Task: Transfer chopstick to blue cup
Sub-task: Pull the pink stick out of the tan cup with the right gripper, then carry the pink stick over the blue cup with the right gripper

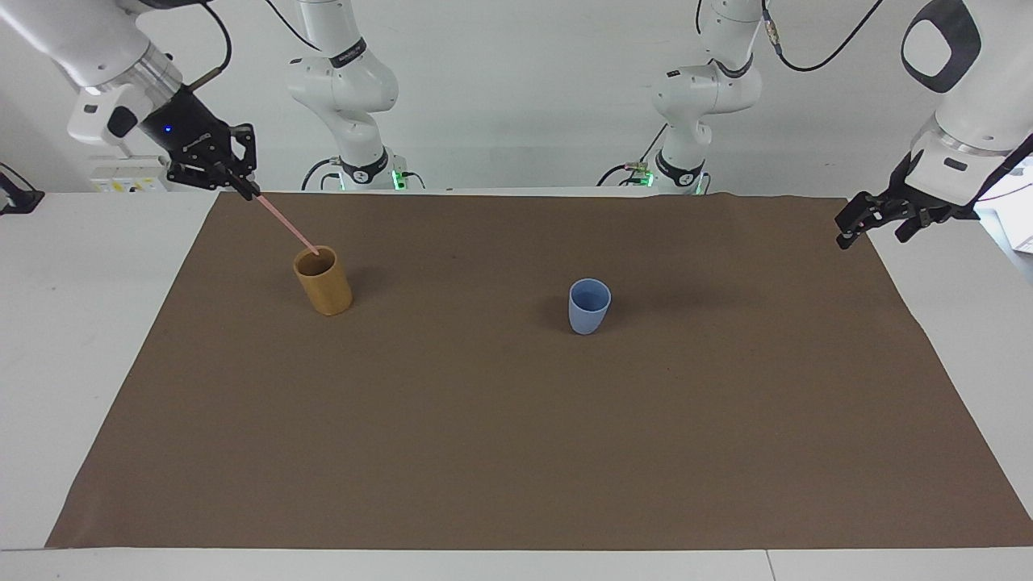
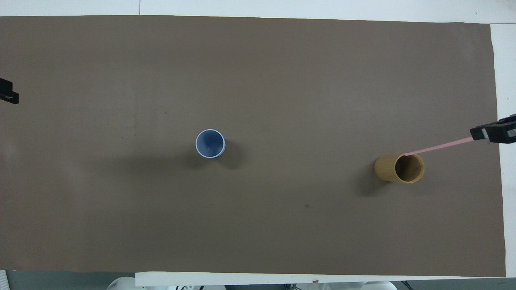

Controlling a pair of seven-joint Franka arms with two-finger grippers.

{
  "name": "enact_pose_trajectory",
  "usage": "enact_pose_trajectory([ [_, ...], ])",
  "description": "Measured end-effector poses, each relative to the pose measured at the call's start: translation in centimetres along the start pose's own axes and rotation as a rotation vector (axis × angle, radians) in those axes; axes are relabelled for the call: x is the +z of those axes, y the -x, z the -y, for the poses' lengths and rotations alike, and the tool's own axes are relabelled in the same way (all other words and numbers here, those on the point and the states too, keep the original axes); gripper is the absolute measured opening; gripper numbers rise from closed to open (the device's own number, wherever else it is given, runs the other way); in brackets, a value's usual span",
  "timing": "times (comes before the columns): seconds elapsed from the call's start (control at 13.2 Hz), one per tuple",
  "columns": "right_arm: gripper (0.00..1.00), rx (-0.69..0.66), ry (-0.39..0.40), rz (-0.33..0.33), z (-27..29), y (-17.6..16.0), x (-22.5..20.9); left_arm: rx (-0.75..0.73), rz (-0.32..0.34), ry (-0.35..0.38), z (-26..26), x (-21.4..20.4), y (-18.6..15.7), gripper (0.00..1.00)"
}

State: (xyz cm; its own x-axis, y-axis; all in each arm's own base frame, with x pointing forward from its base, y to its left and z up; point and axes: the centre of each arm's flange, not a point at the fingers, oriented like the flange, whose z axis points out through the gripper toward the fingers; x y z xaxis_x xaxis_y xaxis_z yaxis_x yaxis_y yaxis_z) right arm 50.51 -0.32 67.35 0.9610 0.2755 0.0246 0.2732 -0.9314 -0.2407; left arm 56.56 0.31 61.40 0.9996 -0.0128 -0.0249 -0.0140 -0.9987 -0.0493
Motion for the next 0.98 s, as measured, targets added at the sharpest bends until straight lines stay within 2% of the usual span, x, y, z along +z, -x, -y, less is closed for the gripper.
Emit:
enact_pose_trajectory([
  [0.15,0.09,0.089,0.013,-0.023,7.1,-2.5,0.4,0.000,0.000,0.000,0.0,0.0,0.0,1.00],
  [0.38,0.09,0.200,0.005,-0.050,17.2,-5.2,3.7,0.000,0.000,0.000,0.0,0.0,0.0,1.00],
  [0.53,0.09,0.287,-0.018,-0.069,23.4,-6.8,6.9,0.000,0.000,0.000,0.0,0.0,0.0,1.00],
  [0.68,0.09,0.350,-0.060,-0.115,29.4,-8.8,10.8,0.000,0.000,0.000,0.0,0.0,0.0,1.00],
  [0.83,0.09,0.378,-0.101,-0.150,33.7,-10.5,14.9,0.000,0.000,0.000,0.0,0.0,0.0,1.00],
  [0.98,0.09,0.388,-0.109,-0.150,34.9,-11.5,18.1,0.000,0.000,0.000,0.0,0.0,0.0,1.00],
])
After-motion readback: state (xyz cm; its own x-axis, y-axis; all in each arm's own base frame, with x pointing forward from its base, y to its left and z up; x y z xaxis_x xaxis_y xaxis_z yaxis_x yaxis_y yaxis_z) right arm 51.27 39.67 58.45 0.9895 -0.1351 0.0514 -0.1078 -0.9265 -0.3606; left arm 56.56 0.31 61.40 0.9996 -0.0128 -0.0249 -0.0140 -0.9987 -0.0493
